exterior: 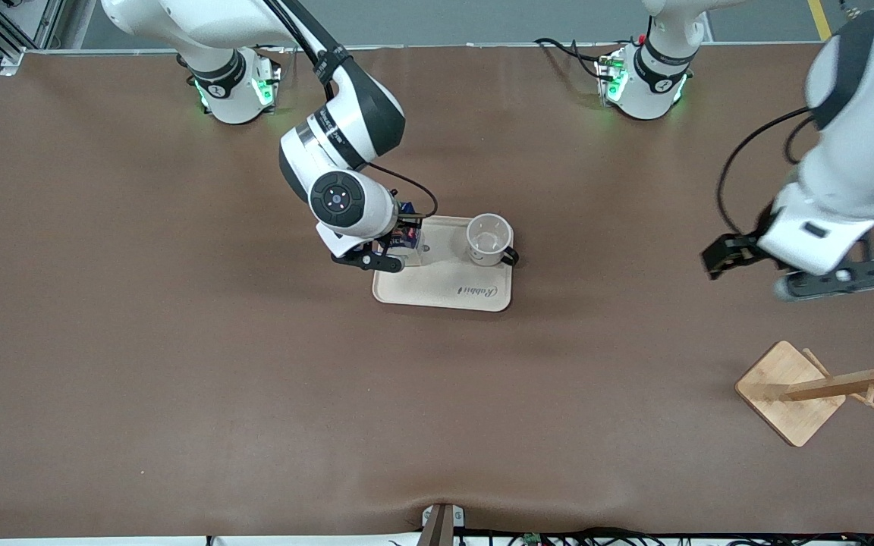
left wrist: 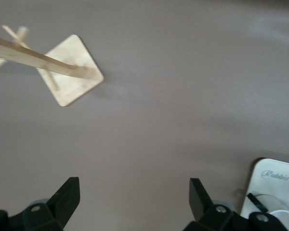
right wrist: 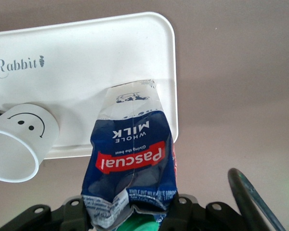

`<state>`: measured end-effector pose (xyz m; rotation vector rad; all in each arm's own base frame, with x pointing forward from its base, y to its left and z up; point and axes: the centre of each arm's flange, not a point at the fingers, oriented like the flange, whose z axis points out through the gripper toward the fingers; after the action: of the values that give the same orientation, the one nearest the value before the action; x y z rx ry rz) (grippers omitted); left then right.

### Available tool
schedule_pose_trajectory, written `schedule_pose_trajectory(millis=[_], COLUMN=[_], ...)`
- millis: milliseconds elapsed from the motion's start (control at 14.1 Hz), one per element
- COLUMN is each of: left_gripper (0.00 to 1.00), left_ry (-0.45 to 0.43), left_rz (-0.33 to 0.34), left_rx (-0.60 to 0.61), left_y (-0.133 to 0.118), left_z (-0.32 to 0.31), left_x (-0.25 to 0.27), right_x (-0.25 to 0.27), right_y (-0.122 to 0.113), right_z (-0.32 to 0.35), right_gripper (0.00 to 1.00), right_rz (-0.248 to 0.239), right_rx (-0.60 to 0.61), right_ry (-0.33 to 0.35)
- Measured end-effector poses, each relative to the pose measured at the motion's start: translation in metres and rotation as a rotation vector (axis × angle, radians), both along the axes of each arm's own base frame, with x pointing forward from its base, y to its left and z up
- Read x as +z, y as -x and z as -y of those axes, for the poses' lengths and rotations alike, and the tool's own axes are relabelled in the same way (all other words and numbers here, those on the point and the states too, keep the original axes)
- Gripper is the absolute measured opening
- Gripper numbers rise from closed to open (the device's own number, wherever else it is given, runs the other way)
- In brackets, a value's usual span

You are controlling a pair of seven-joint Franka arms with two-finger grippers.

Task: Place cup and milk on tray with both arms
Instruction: 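Carry the milk carton onto the tray beside the mug with the right gripper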

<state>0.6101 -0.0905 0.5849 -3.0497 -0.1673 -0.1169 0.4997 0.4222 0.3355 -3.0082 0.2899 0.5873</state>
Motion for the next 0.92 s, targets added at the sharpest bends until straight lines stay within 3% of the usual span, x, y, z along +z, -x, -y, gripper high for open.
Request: schedule_pose_trajectory(millis=[142, 427, 782, 924], left_gripper=[1.0, 1.0, 1.0, 1.0], left_ry=[0.019, 0.051, 0.032, 0.028], left_rz=[0.001, 0.008, 0.02, 0.029], left_rx=[-0.005, -0.009, -0.021, -0.044], left_y=[0.005, 0.014, 0.032, 0.036], left_z=[-0.022, -0.028, -0.022, -0.015], left_x=[0.022, 0.045, 0.068, 0.074], right_x=[0.0, -0.005, 0.011, 0.041], right_y=[0.001, 0.0, -0.014, -0.027], right_z=[-0.001, 0.002, 0.008, 0.018], right_gripper=[0.6, 0.99, 1.0, 1.0], right_rz=[0.0, -0.006, 0.01, -0.008], right_rx=[0.002, -0.002, -0.041, -0.064], right_ry=[0.0, 0.007, -0.002, 0.005])
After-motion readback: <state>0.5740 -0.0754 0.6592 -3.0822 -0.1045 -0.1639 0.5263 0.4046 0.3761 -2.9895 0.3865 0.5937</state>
